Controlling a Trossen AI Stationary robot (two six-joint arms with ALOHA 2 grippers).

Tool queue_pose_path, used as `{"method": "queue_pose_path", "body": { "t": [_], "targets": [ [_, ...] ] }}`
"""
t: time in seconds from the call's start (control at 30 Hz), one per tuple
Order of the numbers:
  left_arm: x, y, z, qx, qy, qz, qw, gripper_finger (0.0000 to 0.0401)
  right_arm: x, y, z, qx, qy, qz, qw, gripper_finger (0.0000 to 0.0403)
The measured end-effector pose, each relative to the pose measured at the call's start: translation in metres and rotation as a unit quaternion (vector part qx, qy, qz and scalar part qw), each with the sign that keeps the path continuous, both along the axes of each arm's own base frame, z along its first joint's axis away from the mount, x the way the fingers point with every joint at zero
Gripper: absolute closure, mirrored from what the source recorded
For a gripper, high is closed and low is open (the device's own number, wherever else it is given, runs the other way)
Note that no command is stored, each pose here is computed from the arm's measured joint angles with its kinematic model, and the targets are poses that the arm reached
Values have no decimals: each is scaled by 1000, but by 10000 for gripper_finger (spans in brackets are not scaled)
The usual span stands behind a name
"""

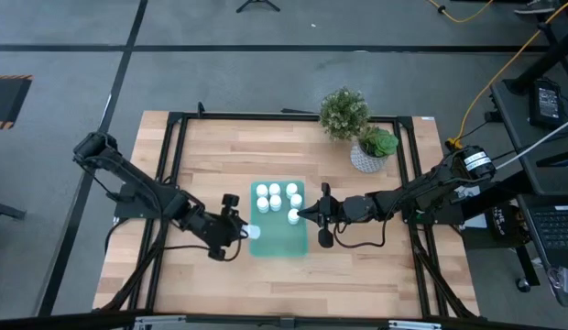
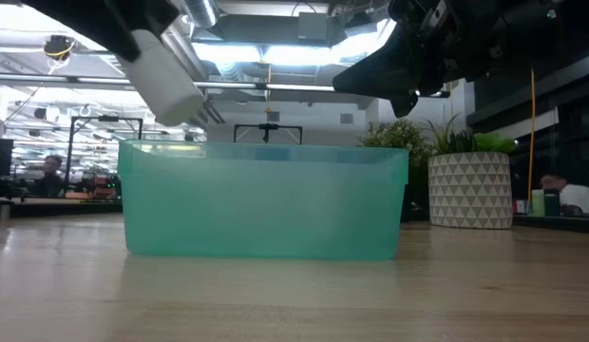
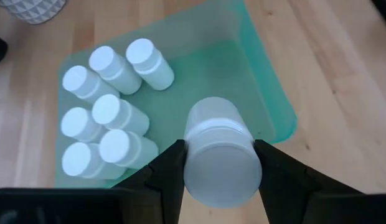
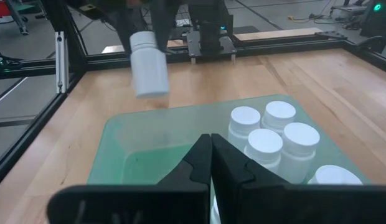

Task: Pick and place pill bottles into a basket
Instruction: Put the white pill bottle into the green bin

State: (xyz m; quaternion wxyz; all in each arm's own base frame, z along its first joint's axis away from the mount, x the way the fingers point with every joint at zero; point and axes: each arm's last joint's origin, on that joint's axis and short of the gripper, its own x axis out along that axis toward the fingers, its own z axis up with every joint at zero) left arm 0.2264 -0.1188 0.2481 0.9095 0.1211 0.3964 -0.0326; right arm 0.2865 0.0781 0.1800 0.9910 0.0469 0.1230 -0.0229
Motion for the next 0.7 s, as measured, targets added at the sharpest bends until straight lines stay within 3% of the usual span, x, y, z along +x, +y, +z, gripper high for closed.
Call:
{"method": "queue_pose_path", "body": {
  "t": [0.23, 0.5, 0.7],
  "targets": [
    [14, 12, 5, -38, 16, 16, 999, 243, 0, 0, 0, -1, 0, 0, 1000, 396],
    [56, 22, 12, 26, 120, 11, 992, 243, 1, -6, 0, 1, 1, -10, 1000, 396],
    [90, 24, 7, 30, 160, -54, 985, 243, 1, -5, 0, 1, 1, -10, 1000, 396]
  ]
}}
